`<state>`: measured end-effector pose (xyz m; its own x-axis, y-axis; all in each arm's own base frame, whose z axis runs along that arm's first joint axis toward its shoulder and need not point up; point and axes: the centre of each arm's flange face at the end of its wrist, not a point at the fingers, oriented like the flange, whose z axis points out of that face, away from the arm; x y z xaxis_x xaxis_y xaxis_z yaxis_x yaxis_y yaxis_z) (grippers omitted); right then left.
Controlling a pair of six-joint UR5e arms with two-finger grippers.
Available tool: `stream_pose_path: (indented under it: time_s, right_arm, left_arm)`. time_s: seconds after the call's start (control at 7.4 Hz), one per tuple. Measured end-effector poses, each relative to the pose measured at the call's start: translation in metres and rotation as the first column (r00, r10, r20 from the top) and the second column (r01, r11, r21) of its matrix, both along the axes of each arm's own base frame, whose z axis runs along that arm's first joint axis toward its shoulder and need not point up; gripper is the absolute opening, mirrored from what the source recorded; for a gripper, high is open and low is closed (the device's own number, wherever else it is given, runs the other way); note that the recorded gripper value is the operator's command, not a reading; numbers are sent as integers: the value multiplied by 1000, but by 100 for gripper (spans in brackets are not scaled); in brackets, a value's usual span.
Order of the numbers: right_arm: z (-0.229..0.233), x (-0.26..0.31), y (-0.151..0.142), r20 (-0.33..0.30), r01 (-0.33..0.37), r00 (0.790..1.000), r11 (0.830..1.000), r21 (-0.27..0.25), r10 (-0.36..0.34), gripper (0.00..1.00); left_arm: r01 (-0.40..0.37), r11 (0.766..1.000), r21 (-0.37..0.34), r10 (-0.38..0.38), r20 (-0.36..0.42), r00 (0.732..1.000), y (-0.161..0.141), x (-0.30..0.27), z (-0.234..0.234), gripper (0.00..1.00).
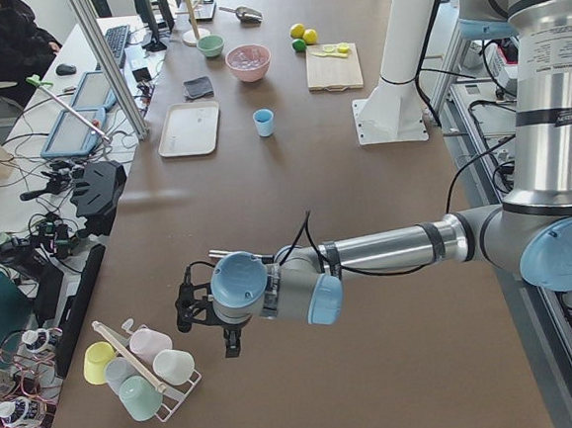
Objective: Mash ice and strawberries in cup
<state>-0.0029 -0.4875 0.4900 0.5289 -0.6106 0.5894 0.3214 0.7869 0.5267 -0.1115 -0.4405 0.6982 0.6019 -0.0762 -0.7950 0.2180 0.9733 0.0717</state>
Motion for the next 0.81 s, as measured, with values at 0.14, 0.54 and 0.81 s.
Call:
stream_pose_path:
  time_s: [0.14,0.54,0.81]
  right_arm:
    - [12,1,-1,-5,-2,1000,1000,-23,2,98]
    - [86,39,-11,-25,-23,999,996,-86,21,98]
    - [108,51,-13,-22,-35,999,993,-110,33,98]
  left_arm:
    - [1,1000,-4,-1,-6,1000,16,1,0,98]
    - [-2,999,41,3,-28,1000,4,2,-33,98]
    - [-3,997,76,5,-31,1000,-30,-1,-68,98]
